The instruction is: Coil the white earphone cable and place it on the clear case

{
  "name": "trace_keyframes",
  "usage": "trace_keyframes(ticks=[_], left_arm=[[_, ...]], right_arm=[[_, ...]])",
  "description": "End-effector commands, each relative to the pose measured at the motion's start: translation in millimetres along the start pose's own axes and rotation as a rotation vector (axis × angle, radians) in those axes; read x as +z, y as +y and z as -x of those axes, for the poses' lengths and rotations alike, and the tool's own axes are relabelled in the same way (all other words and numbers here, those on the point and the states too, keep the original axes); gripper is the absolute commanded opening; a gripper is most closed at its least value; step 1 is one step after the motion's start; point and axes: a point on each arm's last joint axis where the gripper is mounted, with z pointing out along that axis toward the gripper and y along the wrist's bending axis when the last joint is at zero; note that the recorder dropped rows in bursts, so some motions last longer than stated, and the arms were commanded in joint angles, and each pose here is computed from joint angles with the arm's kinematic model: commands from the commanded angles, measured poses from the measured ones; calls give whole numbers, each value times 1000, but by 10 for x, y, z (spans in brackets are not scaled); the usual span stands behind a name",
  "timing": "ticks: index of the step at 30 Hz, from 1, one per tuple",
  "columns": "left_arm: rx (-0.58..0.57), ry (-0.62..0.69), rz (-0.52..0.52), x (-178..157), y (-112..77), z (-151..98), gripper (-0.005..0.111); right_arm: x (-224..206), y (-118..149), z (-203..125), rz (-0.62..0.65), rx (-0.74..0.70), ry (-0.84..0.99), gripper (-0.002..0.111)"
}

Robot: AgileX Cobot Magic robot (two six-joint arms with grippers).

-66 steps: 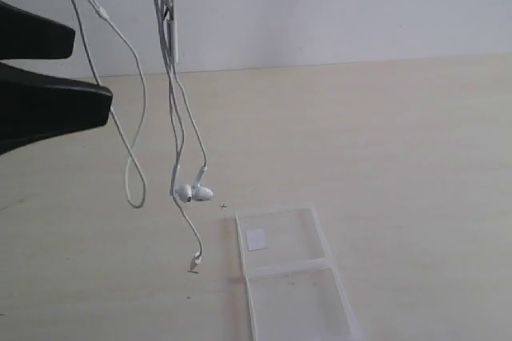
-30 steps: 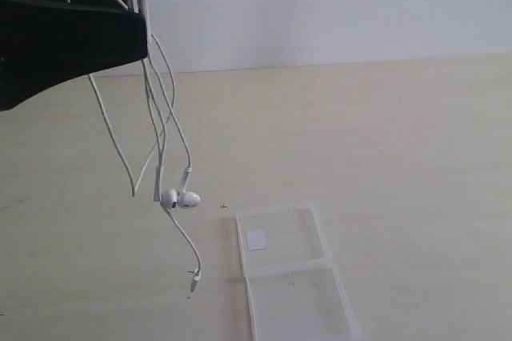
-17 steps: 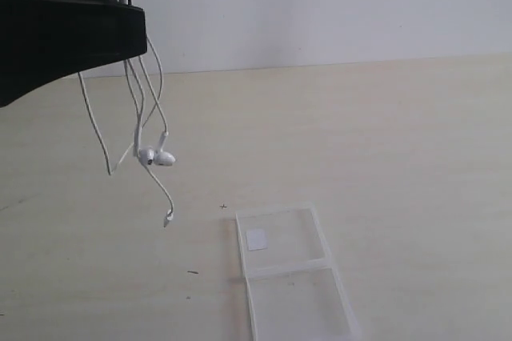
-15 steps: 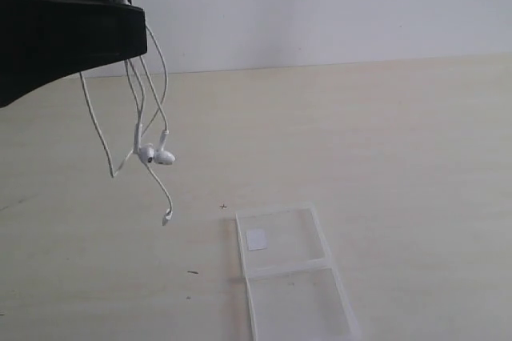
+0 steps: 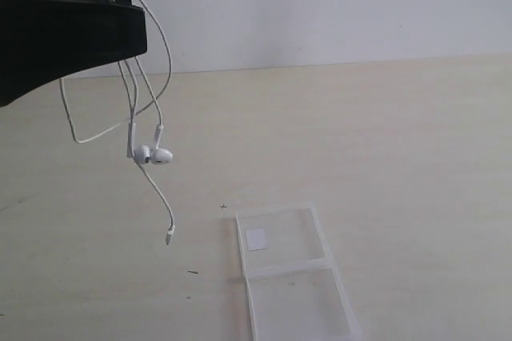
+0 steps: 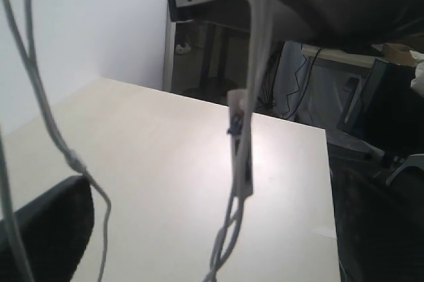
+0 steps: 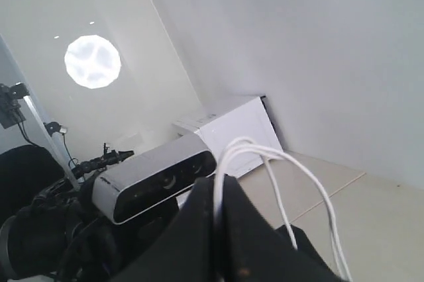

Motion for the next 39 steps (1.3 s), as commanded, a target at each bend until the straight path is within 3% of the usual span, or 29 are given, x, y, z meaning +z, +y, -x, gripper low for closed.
trace_keyframes(ticks=[1,21,27,39], left_arm=[[-5,-25,4,6,21,4,95],[-13,-35,36,5,51,13,94],[-10,-26,138,-2,143,3,94],[-37,-90,119,53,208,12,94]], right_arm=[[10,39,36,37,12,-26,0],[8,68,50,69,29,-42,0],[7,70,51,71,29,-42,0],[6,88,53,91,27,-44,0]])
